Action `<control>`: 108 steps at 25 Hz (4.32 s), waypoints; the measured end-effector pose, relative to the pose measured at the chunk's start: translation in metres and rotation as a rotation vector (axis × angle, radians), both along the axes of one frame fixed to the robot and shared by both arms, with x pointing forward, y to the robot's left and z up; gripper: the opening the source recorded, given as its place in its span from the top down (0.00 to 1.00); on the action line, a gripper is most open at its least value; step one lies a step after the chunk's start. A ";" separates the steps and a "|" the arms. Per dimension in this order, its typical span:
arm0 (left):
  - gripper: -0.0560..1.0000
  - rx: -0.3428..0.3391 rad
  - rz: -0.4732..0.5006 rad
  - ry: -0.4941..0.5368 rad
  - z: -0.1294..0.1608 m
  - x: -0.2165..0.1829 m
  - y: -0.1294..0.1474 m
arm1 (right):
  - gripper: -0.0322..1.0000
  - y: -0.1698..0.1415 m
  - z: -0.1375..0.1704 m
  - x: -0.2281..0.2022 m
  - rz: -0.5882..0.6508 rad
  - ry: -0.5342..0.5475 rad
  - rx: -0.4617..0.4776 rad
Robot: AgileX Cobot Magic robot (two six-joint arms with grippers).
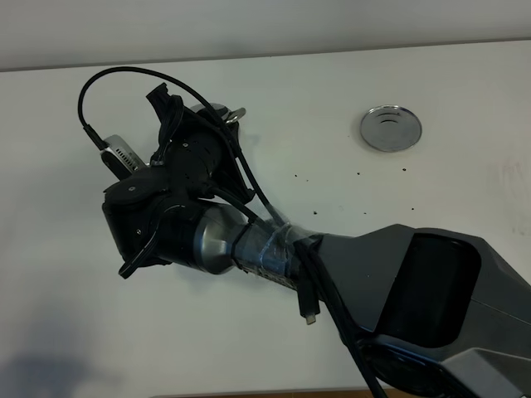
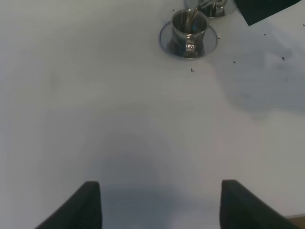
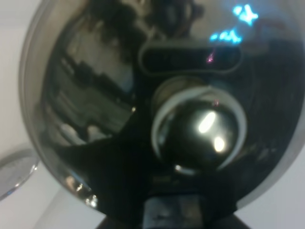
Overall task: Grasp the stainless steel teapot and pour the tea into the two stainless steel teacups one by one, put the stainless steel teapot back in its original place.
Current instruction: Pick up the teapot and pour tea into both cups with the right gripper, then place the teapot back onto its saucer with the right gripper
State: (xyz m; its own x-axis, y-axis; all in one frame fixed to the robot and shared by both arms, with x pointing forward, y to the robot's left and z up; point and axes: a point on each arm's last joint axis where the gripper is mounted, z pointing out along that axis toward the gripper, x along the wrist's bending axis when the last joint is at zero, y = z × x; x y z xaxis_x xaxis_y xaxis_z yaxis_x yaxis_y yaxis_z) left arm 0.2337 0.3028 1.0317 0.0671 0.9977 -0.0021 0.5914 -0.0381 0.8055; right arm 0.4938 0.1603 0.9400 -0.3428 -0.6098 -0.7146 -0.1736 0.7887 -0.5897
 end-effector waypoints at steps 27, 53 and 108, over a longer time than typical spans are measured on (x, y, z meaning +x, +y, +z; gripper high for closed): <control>0.39 0.000 0.000 0.000 0.000 0.000 0.000 | 0.78 0.001 0.006 0.002 0.026 -0.059 -0.032; 0.39 0.000 0.000 0.000 0.000 0.000 0.000 | 0.78 0.000 0.015 0.010 0.018 -0.076 -0.017; 0.39 0.000 0.000 0.000 0.000 0.000 0.000 | 0.79 -0.039 0.040 0.012 -0.664 0.789 0.834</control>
State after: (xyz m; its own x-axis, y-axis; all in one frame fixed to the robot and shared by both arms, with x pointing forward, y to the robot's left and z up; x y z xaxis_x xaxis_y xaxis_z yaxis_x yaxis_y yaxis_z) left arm 0.2337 0.3028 1.0317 0.0671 0.9977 -0.0021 0.5914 -0.0381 0.8055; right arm 0.5057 0.1208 0.9797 -0.8967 0.3557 -0.2635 0.3131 0.9304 0.1904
